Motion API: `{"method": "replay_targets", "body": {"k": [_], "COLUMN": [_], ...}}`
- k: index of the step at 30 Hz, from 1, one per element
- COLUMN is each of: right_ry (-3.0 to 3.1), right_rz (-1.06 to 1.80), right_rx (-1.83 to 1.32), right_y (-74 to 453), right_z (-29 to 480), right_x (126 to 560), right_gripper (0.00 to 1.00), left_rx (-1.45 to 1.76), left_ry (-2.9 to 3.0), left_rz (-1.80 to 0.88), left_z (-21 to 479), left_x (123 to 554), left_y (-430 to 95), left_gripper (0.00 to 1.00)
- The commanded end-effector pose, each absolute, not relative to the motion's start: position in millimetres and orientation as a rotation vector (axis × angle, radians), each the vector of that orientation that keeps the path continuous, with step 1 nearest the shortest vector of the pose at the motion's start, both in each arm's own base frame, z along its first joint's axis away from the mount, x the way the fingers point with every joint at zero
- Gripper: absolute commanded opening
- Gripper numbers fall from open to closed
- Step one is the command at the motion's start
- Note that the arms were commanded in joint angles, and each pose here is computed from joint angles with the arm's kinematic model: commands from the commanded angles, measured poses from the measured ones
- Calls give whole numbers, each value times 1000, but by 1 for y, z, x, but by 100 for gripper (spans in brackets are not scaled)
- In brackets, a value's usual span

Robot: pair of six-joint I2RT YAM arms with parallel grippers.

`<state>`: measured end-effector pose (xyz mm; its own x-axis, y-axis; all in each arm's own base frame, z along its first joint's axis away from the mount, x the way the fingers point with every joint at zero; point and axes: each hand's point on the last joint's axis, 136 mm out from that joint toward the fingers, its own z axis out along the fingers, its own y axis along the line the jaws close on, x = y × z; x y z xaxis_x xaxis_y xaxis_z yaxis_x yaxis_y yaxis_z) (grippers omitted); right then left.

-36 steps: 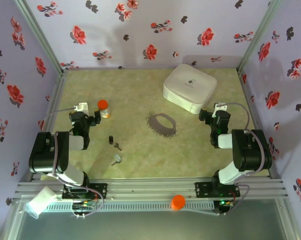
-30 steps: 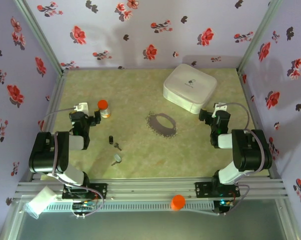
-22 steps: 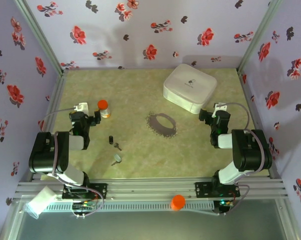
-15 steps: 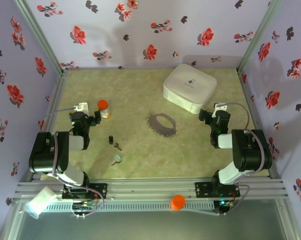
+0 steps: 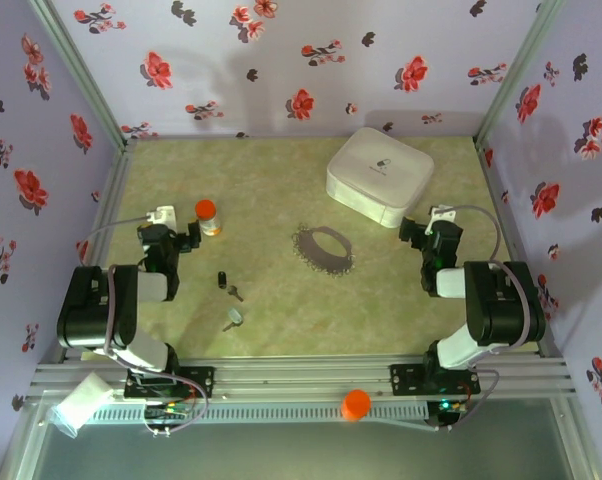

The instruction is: Put the keys on the keyring

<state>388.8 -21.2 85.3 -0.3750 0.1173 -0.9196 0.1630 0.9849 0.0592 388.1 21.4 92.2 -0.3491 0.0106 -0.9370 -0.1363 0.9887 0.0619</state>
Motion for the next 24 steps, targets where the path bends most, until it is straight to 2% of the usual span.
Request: {"method": "replay_targets", "body": {"k": [1, 3, 8, 12, 14, 20, 24], "right_ry": [1889, 1878, 1889, 1978, 2043, 2209, 2373], "right_rz": [-57, -22, 126, 248, 362, 516, 510], "right_rx": [223, 201, 265, 316, 278, 203, 155], "right_y": [-26, -20, -3, 20, 48, 108, 123], "right_z": [122, 141, 174, 176, 169, 148, 125], "right_x": [385, 381, 363, 346, 339, 318, 307], "right_gripper": [99, 99, 90, 89, 85, 75, 69], "left_rx": [-142, -153, -278, -277, -324, -211, -142], "left_ry": [1833, 1805, 1756, 1793, 1824, 1921, 2015], "left_rz": [195, 207, 128, 30, -25, -117, -251], "left_z": [123, 138, 178, 203, 211, 200, 175], "left_x": [378, 370, 348, 334, 326, 309, 301], "left_y": [34, 35, 37, 23, 14, -60, -117], "left_gripper": [100, 100, 100, 100, 97, 96, 97]}}
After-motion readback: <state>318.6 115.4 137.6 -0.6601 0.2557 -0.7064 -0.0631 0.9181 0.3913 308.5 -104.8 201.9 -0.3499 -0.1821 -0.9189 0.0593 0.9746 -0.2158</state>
